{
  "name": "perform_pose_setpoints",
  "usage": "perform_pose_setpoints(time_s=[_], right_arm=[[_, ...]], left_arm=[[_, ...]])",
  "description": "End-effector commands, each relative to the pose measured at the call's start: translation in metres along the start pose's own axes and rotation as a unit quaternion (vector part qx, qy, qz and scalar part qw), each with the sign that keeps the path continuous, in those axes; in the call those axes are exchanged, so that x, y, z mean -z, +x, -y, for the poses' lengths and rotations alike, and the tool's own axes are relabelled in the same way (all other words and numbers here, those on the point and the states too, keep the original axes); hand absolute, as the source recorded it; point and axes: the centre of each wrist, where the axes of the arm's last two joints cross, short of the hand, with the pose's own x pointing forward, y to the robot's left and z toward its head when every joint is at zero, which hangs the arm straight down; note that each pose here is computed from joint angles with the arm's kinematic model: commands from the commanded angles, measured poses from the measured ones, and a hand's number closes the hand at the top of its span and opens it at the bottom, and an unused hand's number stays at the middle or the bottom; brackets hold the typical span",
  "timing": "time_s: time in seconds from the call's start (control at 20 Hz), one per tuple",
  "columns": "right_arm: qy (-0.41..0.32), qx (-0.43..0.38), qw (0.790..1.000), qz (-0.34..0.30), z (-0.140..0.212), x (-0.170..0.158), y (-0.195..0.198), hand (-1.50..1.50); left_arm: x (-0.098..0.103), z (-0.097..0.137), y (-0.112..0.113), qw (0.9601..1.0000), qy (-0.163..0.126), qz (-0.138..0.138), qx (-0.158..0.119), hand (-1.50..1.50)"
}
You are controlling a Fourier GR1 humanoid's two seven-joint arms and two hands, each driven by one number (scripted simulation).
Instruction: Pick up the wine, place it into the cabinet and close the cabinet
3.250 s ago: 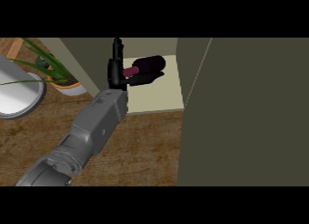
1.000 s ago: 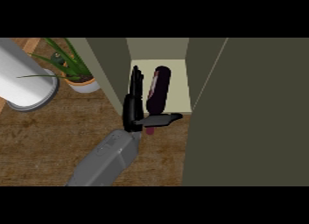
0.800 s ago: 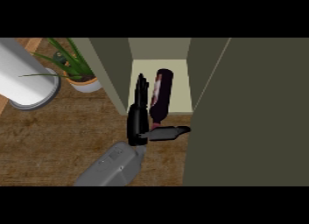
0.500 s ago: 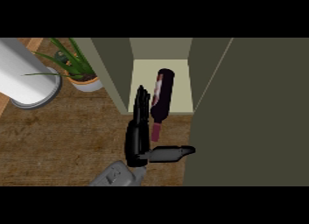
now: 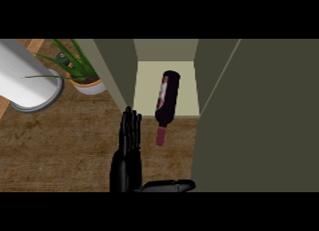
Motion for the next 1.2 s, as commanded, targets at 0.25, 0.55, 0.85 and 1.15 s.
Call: perform_pose_setpoints(time_s=[0.25,0.55,0.85,1.15], right_arm=[[0.065,0.047,0.997,0.003,-0.006,-0.006,0.006,-1.50],[0.100,0.027,0.995,-0.005,-0.005,-0.013,0.010,1.50],[0.137,0.025,0.990,-0.018,-0.015,-0.016,0.018,1.50],[0.164,0.097,0.979,-0.071,-0.027,-0.030,-0.001,1.50]], left_arm=[[-0.026,-0.040,0.049,0.9988,-0.045,0.001,-0.019,-1.50],[-0.041,-0.064,0.055,0.9975,-0.068,-0.007,-0.017,-1.50],[-0.035,-0.089,0.079,0.9973,-0.070,0.012,-0.018,-1.50],[-0.038,-0.121,0.099,0.9976,-0.067,0.015,-0.006,-1.50]])
